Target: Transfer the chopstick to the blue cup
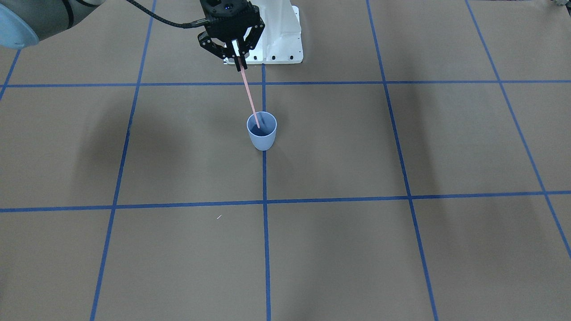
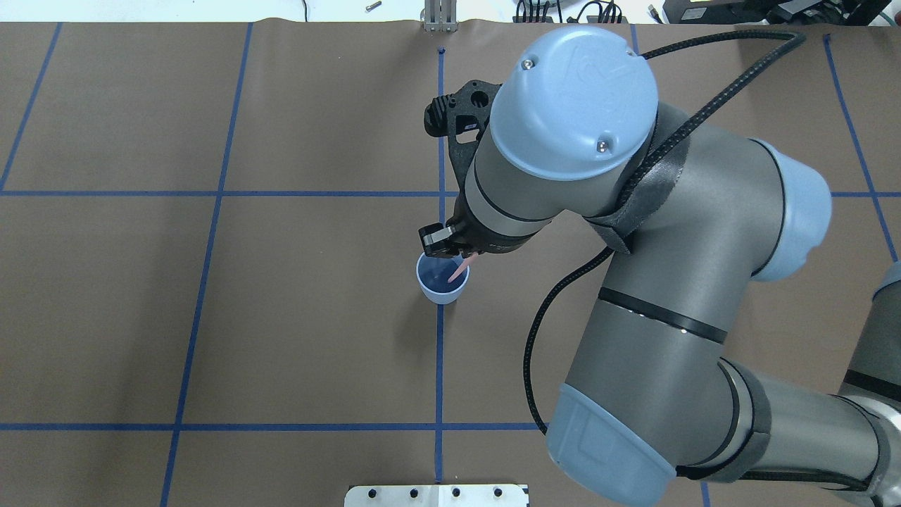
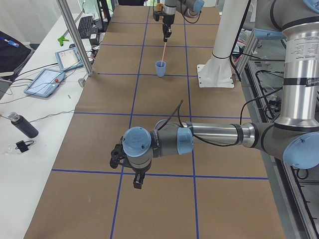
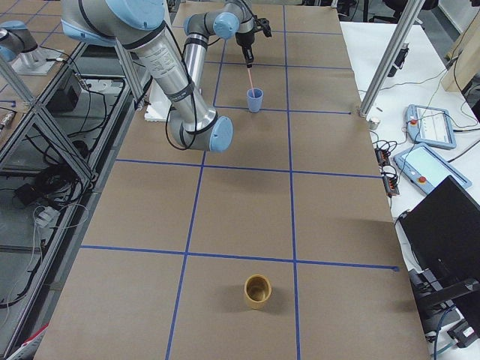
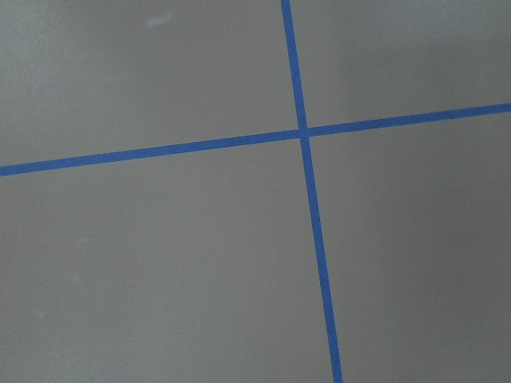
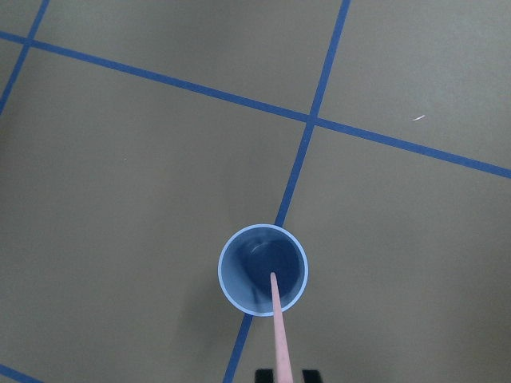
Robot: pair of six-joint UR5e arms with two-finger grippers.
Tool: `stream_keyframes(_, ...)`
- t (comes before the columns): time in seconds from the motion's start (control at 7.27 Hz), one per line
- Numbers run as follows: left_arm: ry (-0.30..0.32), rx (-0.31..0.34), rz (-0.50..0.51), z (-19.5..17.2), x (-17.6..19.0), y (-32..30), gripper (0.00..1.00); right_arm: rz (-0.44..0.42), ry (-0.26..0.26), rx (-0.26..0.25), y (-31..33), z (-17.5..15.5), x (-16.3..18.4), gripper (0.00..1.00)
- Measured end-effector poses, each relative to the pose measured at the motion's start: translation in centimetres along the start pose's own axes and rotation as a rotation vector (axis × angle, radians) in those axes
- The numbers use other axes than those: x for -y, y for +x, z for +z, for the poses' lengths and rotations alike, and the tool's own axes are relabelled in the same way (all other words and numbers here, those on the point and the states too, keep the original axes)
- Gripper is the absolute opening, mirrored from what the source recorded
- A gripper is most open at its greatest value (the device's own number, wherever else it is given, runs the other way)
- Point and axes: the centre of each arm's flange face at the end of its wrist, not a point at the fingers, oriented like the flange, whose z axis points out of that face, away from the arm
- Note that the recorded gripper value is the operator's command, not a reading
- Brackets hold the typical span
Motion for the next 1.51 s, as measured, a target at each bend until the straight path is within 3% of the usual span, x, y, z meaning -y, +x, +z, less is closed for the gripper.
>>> stream_keyframes(0.41,0.001,0.000,0.001,0.0,0.0,0.0,0.98,0.057,0.035,0.032,-0.1,-1.4,1.3,1.00)
stream_keyframes(0.83,-0.001,0.000,0.000,0.0,0.0,0.0,0.98,0.112,0.033,0.020,7.5,-3.9,6.5,1.00)
stream_keyframes(1.24,-0.001,0.005,-0.089,-0.2,0.1,0.2,0.98,0.042,-0.014,-0.060,28.1,-2.7,10.8,1.00)
stream_keyframes(1.51,0.029,0.024,-0.174,-0.6,0.7,1.0,0.98,0.054,-0.064,-0.078,41.7,-3.1,9.2,1.00)
